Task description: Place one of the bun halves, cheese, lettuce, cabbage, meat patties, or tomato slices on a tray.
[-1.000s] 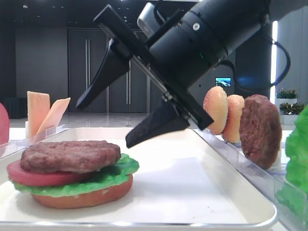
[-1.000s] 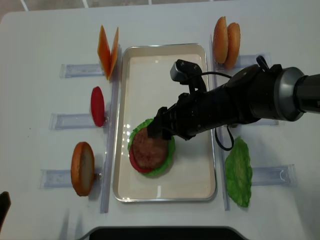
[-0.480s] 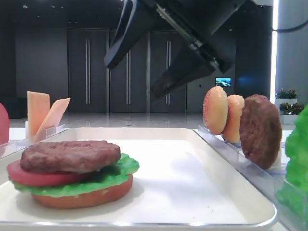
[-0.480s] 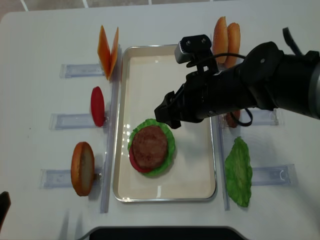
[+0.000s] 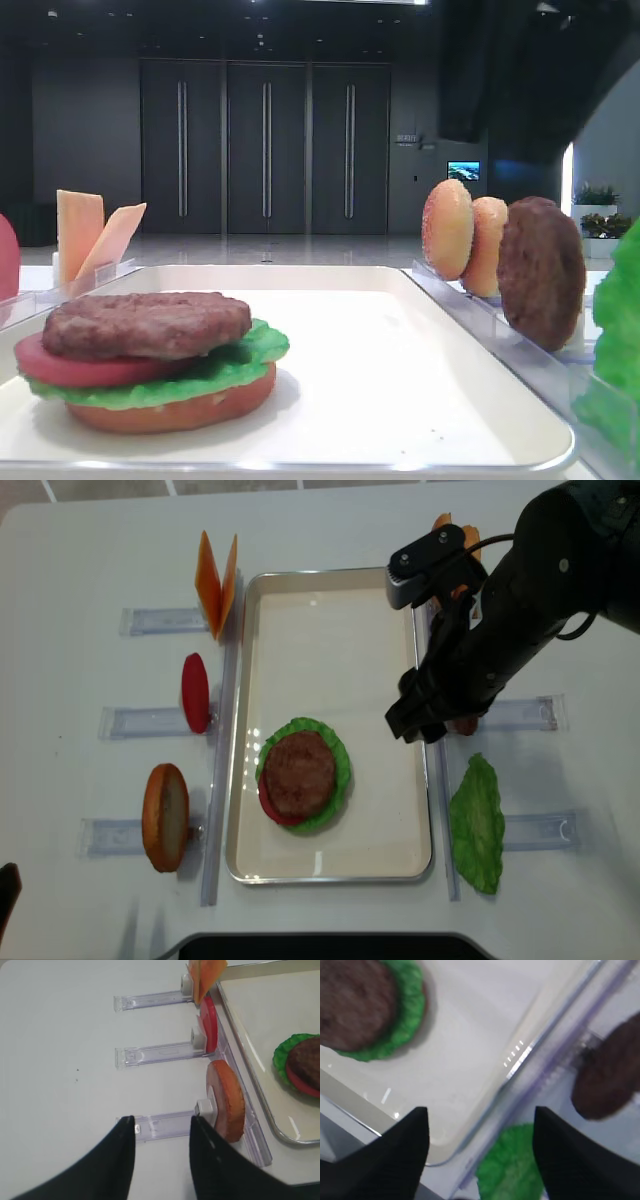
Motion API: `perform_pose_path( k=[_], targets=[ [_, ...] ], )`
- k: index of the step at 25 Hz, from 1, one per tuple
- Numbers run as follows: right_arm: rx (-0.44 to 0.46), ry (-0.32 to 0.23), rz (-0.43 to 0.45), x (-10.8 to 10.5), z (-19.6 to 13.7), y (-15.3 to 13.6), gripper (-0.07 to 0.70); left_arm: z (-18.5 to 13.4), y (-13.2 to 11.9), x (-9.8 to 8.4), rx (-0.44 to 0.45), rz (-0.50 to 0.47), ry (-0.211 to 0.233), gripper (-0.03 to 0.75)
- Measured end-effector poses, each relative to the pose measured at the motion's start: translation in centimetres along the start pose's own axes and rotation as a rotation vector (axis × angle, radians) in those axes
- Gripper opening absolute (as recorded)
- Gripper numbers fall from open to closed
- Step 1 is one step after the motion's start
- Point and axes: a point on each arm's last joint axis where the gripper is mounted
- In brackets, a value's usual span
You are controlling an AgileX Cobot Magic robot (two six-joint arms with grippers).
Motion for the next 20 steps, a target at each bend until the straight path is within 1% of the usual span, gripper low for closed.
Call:
perform_pose_path(
  k=[1,3,5,7,10,11,13,16,17,18,20],
  targets=[
    [0.029,-0.029,-0.015,-0.8,-0.2,0.3,0.414,0.0,0.0,0.0,0.000,0.000,0.000,0.282],
    [0.069,-0.107,-0.037,-2.9,-0.5,0.7,0.393,0.0,0.0,0.0,0.000,0.000,0.000,0.282],
    [0.089,-0.176,-0.055,-4.9,-0.8,1.3,0.377,0.0,0.0,0.0,0.000,0.000,0.000,0.282],
    [0.075,-0.240,-0.081,-7.0,-1.1,2.3,0.368,0.0,0.0,0.0,0.000,0.000,0.000,0.282],
    [0.034,-0.336,-0.142,-10.1,-2.4,4.7,0.359,0.0,0.0,0.0,0.000,0.000,0.000,0.282],
    [0.031,-0.364,-0.159,-10.9,-2.9,5.4,0.359,0.0,0.0,0.0,0.000,0.000,0.000,0.282],
    [-0.003,-0.427,-0.196,-12.4,-4.1,7.1,0.359,0.0,0.0,0.0,0.000,0.000,0.000,0.282],
    [-0.064,-0.506,-0.241,-14.0,-5.7,9.3,0.358,0.0,0.0,0.0,0.000,0.000,0.000,0.282],
    [-0.101,-0.539,-0.260,-14.4,-6.5,10.5,0.358,0.0,0.0,0.0,0.000,0.000,0.000,0.282],
    [-0.101,-0.539,-0.260,-14.4,-6.5,10.5,0.358,0.0,0.0,0.0,0.000,0.000,0.000,0.282],
    [-0.134,-0.552,-0.274,-14.4,-7.2,11.4,0.358,0.0,0.0,0.0,0.000,0.000,0.000,0.282]
  ],
)
Point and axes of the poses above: a point on each arm's last joint axis where the gripper is mounted, y pointing back along that axis away from the gripper, x along the wrist's bending axis when the last joint is at zero, z = x × y, and after that the axes turned 4 degrees about -y, right-handed
